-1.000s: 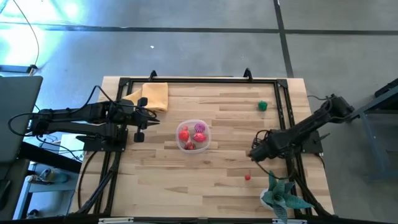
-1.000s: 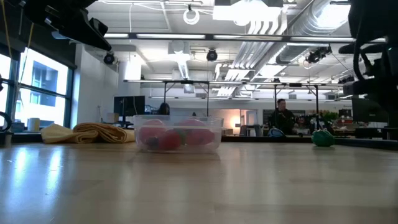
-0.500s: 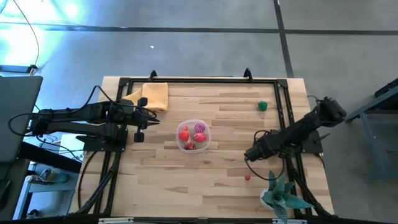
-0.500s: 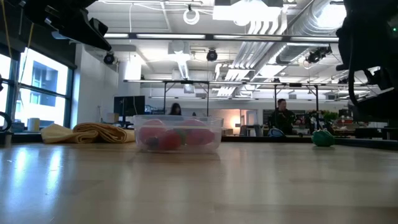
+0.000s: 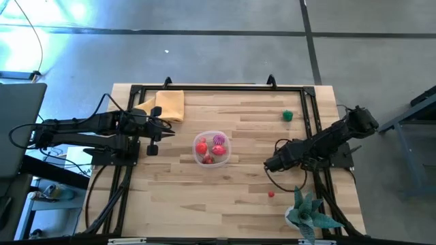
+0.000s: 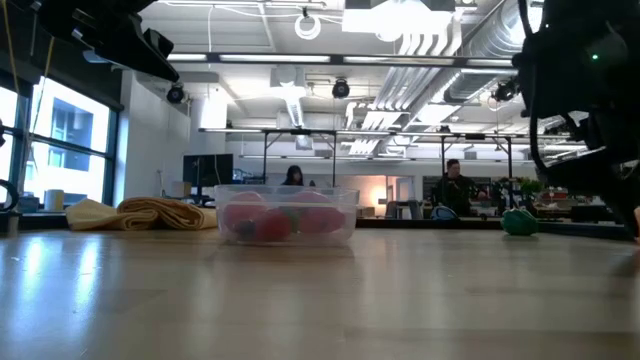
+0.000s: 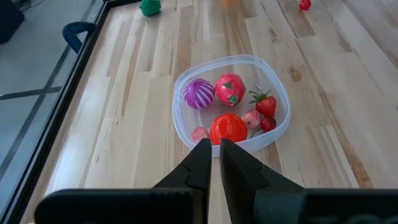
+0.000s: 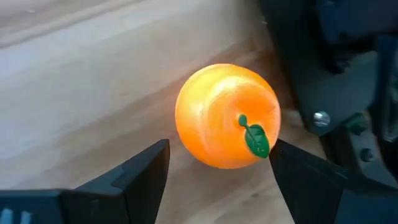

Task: Pick and placing Produce into tupperware
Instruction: Put the orange into the transparent bin

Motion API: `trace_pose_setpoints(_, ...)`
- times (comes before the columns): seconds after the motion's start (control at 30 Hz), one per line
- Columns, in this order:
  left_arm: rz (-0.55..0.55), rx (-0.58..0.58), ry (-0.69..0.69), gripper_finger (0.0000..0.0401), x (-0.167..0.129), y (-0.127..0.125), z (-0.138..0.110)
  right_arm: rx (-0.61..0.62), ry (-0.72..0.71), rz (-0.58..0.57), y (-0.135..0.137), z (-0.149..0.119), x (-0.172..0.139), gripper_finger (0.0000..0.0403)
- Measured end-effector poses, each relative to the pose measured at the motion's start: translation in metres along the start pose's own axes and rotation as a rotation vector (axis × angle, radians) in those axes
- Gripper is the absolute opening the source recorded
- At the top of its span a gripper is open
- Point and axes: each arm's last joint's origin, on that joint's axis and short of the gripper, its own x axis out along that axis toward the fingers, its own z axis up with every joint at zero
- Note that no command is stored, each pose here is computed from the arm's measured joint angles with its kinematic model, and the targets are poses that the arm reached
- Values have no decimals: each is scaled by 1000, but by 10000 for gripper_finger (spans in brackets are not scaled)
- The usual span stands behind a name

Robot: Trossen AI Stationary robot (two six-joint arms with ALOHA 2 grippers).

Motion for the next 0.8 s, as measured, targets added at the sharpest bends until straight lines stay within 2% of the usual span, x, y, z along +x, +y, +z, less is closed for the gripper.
trace_pose_setpoints(0.27, 0, 0, 0, 24, 0, 0, 0, -13, -7, 91, 14, 6, 0, 268)
trace_pose_setpoints(0.53, 0, 0, 0, 24, 0, 0, 0, -53, -43, 204, 37, 24, 0, 268)
trace_pose_setpoints(0.67, 0, 0, 0, 24, 0, 0, 0, -99, -6, 223, 46, 32, 0, 268)
trace_pose_setpoints(0.8, 0, 0, 0, 24, 0, 0, 0, -144, 86, 182, 48, 36, 1, 268)
